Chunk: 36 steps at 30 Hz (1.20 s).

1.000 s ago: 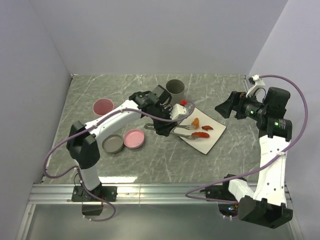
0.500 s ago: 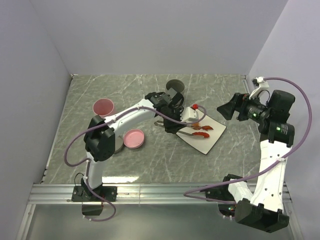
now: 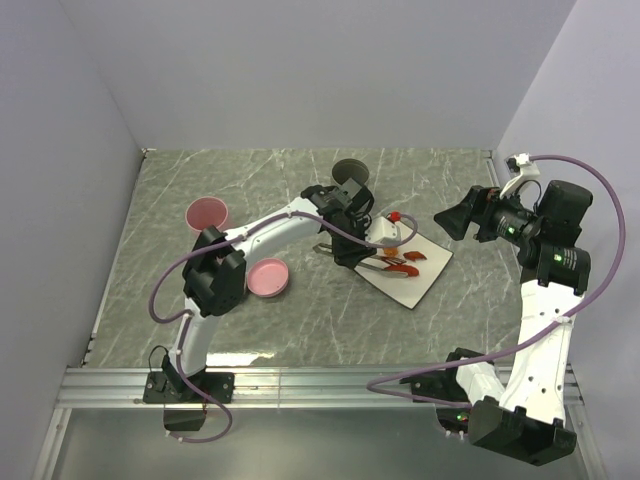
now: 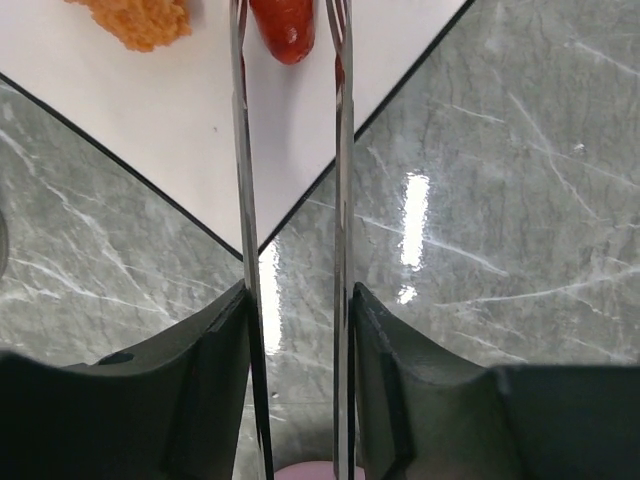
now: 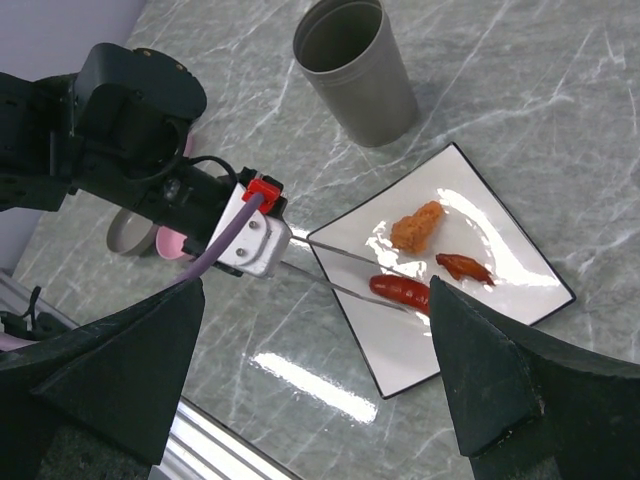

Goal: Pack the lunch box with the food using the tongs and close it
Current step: Pick up the fake food from the plate.

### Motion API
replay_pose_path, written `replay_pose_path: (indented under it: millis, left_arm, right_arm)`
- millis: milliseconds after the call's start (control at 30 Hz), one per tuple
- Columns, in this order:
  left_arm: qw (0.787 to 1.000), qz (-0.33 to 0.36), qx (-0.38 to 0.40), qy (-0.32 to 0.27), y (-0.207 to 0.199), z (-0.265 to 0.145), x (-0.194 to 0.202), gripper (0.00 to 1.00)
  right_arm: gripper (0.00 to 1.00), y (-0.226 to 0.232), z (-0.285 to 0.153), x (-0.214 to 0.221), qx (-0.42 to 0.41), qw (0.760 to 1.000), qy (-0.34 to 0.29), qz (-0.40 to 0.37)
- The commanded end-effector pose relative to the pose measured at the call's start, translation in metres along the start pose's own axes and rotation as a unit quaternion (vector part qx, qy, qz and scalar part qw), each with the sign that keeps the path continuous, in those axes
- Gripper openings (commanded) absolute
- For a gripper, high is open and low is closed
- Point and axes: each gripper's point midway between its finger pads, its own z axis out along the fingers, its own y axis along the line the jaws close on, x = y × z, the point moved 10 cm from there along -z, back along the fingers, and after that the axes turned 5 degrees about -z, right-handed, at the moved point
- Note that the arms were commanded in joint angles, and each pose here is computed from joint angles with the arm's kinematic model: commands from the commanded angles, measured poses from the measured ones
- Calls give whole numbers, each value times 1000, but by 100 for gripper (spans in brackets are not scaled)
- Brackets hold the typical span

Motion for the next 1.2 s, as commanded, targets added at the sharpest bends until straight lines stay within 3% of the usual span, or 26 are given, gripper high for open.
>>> replay_pose_path:
  millis: [0,333,600,633,700,1167]
  left_arm:
    - [1000,11,23,-10,-5,-3,-10,45]
    - [1000,5,20,-17,-7,-1,-16,34]
    - [999,-17,3,-50,-13,-26,-30,11]
    - [998,-16,-2,-60,-14,-33,-33,4]
    - [997,-17,-11,-68,-18,-43,-34,1]
    - [985,-95,-36,-139,-17,-118,-31,0]
  right_arm:
    - [100,2,-2,-10,-7,1000,-21,-16]
    - [100,3,-3,-10,-6,1000,-24,-19]
    - [100,3,-3,-14,-9,999,-27,-22]
    - [100,3,-4,-15,-12,999,-27,-23]
    - [100,4,-4,-15,-14,999,-29,-23]
    - [100,8,-9,-20,-22,999,-34,-27]
